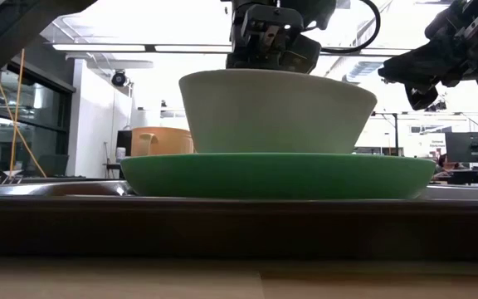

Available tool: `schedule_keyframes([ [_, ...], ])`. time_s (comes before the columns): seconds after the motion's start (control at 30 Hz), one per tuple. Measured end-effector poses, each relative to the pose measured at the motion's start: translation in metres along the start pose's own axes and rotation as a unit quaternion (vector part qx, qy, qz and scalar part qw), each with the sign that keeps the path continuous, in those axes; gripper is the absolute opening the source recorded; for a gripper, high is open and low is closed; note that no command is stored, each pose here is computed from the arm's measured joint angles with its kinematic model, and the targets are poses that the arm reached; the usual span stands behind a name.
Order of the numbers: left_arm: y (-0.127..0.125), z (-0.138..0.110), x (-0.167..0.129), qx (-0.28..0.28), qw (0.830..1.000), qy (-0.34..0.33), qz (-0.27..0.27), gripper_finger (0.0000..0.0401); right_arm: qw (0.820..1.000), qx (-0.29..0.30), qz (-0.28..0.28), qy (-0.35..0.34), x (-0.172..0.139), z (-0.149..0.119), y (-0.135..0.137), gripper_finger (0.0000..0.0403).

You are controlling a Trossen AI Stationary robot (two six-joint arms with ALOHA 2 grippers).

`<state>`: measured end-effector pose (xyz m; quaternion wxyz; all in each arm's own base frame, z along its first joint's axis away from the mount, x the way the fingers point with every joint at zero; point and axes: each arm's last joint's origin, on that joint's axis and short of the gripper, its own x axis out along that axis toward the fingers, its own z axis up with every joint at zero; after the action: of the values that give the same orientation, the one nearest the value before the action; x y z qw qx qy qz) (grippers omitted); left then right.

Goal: Set up tray
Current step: Put the gray bowl on top of the green plate

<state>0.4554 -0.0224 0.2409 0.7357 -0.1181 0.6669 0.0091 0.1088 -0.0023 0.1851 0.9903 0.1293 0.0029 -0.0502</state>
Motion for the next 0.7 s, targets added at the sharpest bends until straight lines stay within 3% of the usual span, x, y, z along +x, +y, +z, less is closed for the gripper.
schedule_keyframes([
  [0.4, -0.001, 0.002, 0.000, 0.005, 1.000, -0.010, -0.016, 0.0016, 1.000, 0.000, 0.000, 0.000, 0.000, 0.000, 0.000, 0.0049],
  [0.7, -0.001, 0.007, 0.020, 0.012, 0.999, 0.012, -0.042, 0.0016, 1.000, 0.000, -0.001, 0.003, 0.000, -0.001, 0.000, 0.0049],
])
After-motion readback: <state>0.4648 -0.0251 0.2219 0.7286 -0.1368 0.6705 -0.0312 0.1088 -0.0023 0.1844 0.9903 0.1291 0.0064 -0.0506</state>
